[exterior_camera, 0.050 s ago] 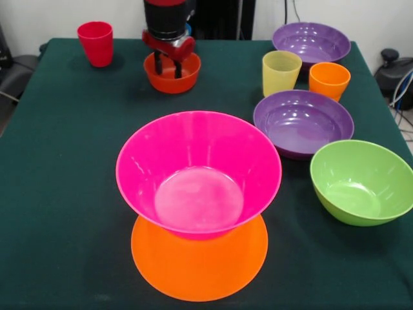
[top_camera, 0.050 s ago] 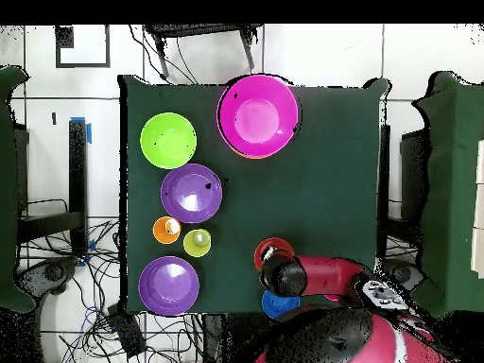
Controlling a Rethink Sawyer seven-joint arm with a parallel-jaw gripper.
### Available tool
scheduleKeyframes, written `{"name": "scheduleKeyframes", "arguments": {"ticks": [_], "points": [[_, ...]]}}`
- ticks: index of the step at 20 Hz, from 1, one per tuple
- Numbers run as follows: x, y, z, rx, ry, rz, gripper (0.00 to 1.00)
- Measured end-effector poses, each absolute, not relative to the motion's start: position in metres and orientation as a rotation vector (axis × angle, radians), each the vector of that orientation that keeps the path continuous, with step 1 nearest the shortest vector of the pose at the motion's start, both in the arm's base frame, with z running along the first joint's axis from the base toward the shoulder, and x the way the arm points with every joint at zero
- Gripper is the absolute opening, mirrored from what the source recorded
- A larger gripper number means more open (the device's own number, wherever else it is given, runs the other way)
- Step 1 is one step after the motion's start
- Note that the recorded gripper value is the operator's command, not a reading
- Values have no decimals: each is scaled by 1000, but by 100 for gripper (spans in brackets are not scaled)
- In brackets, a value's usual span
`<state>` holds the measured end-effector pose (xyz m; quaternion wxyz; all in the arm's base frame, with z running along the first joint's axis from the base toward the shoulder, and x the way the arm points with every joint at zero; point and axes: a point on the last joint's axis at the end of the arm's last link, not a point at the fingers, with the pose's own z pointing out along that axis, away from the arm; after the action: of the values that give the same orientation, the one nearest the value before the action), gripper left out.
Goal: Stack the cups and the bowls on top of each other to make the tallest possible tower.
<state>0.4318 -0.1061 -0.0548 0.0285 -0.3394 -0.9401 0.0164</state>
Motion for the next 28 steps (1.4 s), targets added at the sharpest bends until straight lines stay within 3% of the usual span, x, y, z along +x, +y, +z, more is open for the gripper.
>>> {"name": "scheduleKeyframes", "arguments": {"ticks": [16, 25, 28], "points": [[567, -211, -40, -1159, -3137, 58, 100], [595, -214, -15, -1113, -3209, 68, 100], [593, -209, 9, -1097, -3223, 80, 100]]}}
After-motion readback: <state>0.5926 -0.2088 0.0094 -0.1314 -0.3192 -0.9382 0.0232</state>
